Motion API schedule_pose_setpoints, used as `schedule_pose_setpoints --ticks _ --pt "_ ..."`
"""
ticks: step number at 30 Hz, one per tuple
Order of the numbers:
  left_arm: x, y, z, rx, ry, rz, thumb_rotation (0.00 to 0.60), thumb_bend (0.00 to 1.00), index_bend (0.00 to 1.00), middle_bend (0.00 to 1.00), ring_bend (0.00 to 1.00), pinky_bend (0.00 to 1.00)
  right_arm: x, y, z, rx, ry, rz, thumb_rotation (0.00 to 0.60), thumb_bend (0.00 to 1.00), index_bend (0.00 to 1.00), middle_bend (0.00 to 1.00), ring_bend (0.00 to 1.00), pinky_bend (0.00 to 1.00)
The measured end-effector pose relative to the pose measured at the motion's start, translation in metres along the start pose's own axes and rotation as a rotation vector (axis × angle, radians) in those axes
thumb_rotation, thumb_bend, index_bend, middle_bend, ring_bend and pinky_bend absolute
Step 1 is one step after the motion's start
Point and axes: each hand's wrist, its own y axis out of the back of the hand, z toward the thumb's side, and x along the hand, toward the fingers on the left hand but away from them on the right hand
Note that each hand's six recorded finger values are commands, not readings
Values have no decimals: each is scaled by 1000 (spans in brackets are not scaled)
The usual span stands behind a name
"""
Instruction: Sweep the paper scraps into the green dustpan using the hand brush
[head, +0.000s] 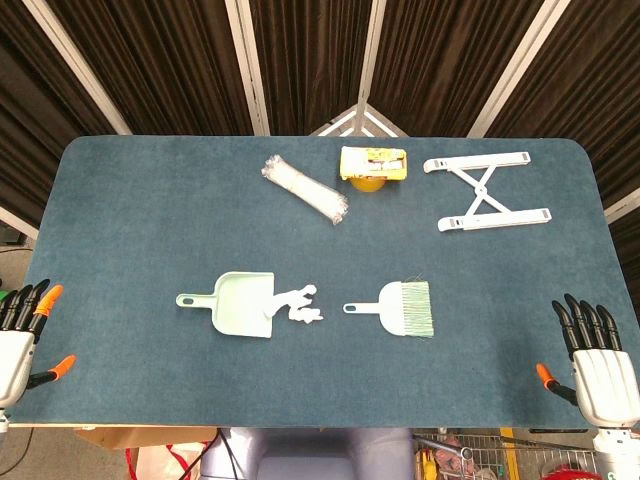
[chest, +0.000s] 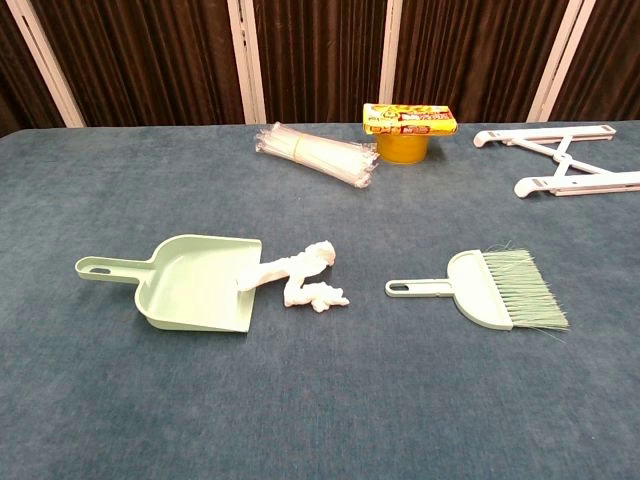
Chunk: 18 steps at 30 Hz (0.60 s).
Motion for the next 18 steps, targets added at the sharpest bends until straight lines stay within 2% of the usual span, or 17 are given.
schedule_pose_setpoints --ticks 18 --pt "0 -1 0 5 1 -4 600 0 0 0 0 0 2 -2 4 -7 16 26 600 242 0 0 0 0"
